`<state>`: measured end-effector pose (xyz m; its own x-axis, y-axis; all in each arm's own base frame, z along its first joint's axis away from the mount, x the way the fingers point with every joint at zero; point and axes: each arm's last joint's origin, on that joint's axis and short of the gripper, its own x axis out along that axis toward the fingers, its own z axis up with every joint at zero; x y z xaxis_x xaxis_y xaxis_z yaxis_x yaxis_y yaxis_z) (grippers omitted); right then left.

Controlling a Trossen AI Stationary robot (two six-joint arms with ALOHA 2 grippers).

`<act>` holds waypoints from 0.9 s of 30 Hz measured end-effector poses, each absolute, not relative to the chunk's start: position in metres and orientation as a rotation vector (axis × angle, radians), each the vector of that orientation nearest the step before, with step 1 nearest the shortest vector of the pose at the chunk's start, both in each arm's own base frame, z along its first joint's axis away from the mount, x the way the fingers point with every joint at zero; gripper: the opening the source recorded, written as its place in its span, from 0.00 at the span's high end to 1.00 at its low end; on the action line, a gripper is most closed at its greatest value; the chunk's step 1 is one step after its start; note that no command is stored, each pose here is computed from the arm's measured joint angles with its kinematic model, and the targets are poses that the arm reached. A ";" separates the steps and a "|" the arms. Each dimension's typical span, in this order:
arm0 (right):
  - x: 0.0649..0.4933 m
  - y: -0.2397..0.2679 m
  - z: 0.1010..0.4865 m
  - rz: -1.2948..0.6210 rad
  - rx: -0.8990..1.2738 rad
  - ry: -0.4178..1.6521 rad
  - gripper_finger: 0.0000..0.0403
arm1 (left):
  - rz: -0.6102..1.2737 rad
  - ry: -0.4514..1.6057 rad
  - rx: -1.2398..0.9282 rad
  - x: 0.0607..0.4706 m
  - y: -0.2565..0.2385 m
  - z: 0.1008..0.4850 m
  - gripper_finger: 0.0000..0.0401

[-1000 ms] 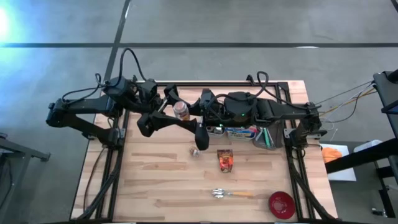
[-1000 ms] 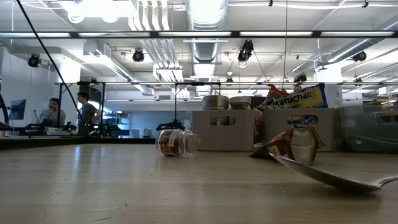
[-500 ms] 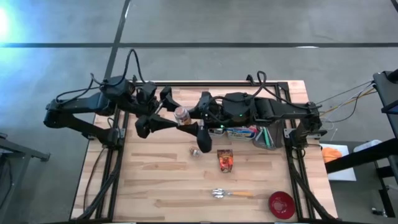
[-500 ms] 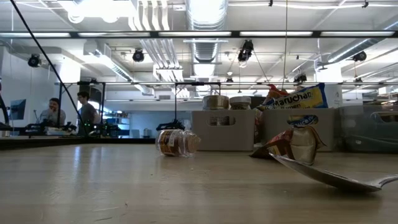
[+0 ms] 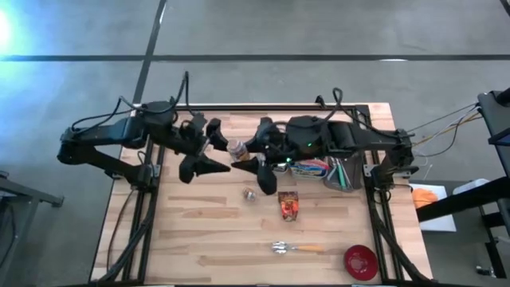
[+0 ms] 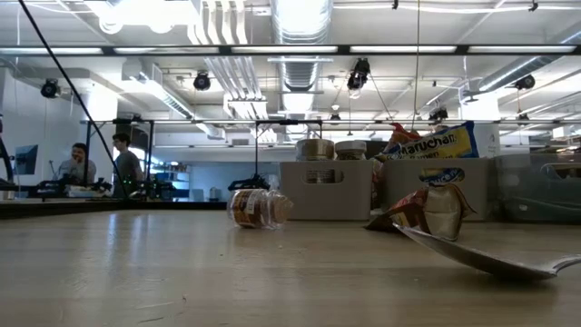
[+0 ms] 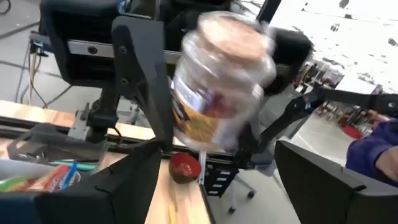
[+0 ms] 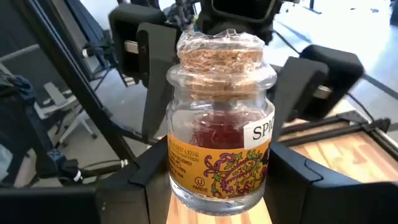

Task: Pick & Place Food Item
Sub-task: Put the bottom brown seasoning bottle into the left gray bin

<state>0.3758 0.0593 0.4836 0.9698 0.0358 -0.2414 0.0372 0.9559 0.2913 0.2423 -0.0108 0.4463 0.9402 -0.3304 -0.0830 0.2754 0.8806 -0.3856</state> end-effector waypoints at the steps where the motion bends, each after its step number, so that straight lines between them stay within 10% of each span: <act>1: 0.375 0.059 0.485 0.003 0.300 0.245 0.54 | -0.315 0.150 -0.369 0.241 -0.011 0.449 0.21; 27: 0.379 0.064 0.460 0.102 0.347 0.456 0.54 | -0.309 0.392 -0.303 0.251 -0.002 0.473 0.21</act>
<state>0.3790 0.0641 0.4602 0.8938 0.1732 -0.4137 -0.0191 0.9363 0.3507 0.2509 -0.0018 0.4730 0.8787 -0.3499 -0.3247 0.2343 0.9088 -0.3453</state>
